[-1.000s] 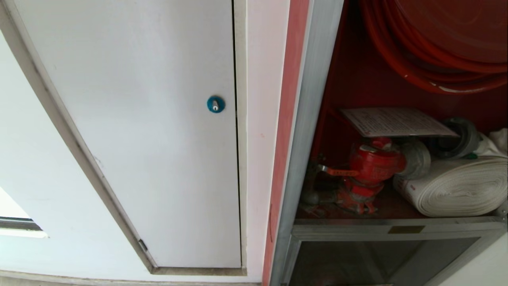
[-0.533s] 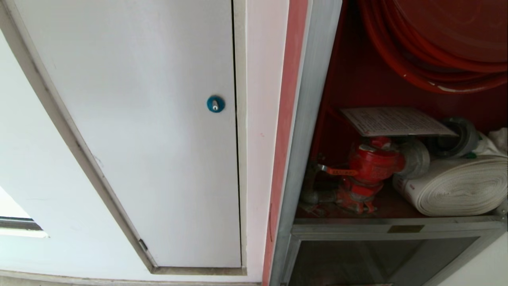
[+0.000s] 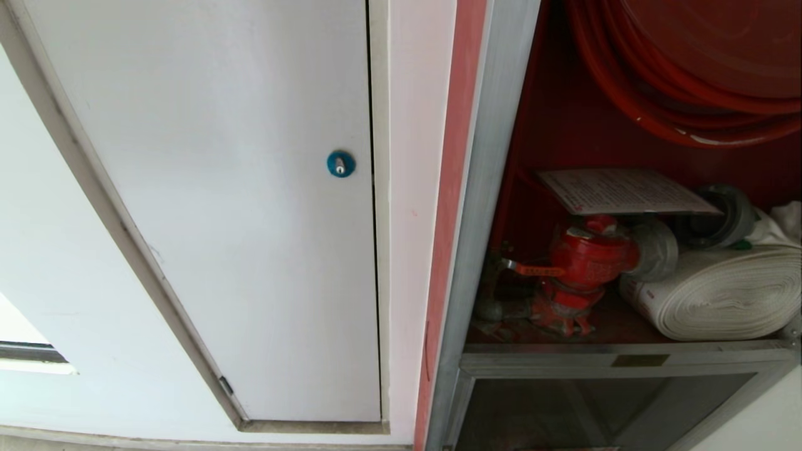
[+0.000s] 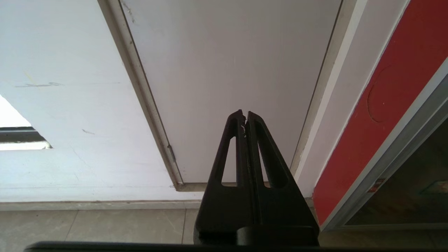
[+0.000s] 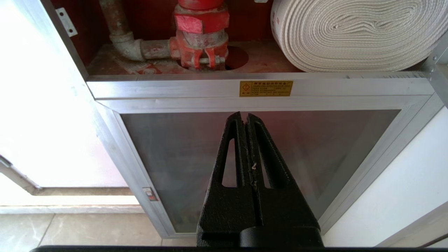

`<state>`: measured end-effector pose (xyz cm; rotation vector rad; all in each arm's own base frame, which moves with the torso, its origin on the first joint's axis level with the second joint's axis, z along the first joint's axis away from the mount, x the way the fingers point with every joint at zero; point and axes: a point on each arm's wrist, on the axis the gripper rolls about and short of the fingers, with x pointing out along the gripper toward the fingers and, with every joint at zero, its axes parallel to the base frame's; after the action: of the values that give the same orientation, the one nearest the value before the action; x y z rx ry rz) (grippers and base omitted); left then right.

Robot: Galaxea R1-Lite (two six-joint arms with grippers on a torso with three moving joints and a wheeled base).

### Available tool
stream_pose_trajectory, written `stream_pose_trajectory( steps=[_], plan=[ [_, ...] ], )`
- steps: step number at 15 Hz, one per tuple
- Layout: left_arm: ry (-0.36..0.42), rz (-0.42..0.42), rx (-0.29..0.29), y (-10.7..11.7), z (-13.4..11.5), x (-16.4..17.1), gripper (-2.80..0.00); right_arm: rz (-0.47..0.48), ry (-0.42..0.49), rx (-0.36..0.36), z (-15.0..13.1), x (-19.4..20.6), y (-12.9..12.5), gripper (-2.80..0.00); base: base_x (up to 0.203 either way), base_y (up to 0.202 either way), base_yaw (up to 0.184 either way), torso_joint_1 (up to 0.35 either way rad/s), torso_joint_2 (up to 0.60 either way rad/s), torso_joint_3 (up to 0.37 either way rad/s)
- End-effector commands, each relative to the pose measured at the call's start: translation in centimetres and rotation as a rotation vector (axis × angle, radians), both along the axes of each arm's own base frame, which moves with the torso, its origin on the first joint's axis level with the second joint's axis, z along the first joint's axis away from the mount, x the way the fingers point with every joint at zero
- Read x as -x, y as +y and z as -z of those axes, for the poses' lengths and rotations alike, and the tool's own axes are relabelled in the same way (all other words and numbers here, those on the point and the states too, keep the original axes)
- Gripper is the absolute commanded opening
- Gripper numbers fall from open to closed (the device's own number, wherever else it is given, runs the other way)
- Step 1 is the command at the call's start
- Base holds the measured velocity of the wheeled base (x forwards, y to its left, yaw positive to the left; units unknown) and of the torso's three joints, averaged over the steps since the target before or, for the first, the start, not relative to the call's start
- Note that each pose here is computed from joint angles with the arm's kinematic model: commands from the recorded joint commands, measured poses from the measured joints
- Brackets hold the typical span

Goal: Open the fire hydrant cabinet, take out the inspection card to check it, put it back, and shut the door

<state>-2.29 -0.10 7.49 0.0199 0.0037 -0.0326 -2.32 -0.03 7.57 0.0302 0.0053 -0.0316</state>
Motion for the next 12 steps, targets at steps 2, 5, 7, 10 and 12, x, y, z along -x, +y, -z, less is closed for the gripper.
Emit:
stream_pose_trajectory(
  steps=[2,5,7,10,12],
  plan=[
    [0.001,0.0,0.0,0.0,0.0,0.0,-2.8,-0.002,0.002,0.0,0.0,0.0,0.0,-2.8,0.0,0.0,0.0,0.0,0.0,0.0],
    [0.001,0.0,0.0,0.0,0.0,0.0,-2.8,-0.012,0.005,0.0,0.0,0.0,0.0,-2.8,0.0,0.0,0.0,0.0,0.0,0.0],
    [0.002,0.0,0.0,0.0,0.0,0.0,-2.8,-0.002,0.004,0.0,0.0,0.0,0.0,-2.8,0.0,0.0,0.0,0.0,0.0,0.0],
    [0.002,0.0,0.0,0.0,0.0,0.0,-2.8,0.008,0.008,-0.002,-1.5,0.5,0.0,-2.8,0.0,0.0,0.0,0.0,0.0,0.0],
    [0.002,0.0,0.0,0.0,0.0,0.0,-2.8,0.007,0.02,-0.012,-4.0,0.6,0.0,-2.8,0.0,0.0,0.0,0.0,0.0,0.0]
  ],
)
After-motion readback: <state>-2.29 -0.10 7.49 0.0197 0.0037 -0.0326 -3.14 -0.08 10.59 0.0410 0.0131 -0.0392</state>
